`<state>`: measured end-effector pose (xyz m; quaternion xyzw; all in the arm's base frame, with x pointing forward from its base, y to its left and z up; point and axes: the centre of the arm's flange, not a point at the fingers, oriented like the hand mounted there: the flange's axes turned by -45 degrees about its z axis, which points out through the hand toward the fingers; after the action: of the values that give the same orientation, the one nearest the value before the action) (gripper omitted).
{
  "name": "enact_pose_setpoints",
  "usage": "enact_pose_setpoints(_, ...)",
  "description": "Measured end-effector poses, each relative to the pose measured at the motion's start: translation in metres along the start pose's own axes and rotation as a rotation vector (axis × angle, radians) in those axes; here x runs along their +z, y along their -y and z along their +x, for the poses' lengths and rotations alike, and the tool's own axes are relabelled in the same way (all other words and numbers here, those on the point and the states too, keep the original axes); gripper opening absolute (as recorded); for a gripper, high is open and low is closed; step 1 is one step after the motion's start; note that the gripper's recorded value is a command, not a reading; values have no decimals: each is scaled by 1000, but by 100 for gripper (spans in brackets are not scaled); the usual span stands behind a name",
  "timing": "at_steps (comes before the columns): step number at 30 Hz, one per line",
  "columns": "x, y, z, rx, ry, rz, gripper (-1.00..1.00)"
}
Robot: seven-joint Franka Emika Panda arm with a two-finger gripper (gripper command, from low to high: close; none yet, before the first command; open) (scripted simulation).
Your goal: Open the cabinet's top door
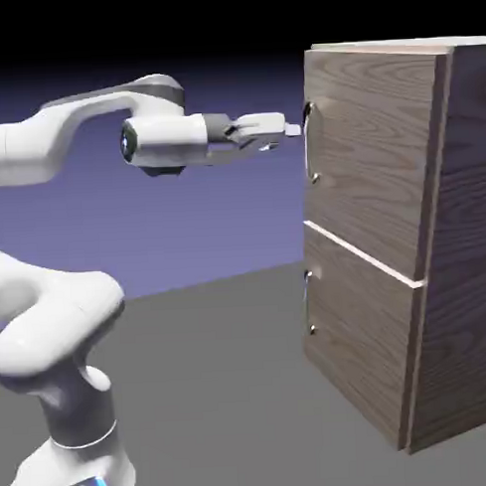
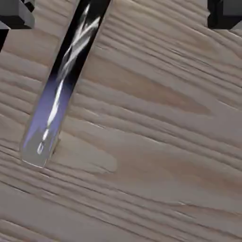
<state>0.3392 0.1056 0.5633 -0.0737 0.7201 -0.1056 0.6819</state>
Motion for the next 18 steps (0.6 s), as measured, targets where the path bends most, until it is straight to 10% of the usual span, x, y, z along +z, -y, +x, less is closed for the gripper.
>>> enact_pose_setpoints(10, 52, -24, 16, 255, 47, 10, 0)
enact_pose_setpoints(11, 63, -23, 16, 256, 47, 10, -100)
enact_pose_setpoints(18, 22, 0, 24, 250, 65, -133, -100)
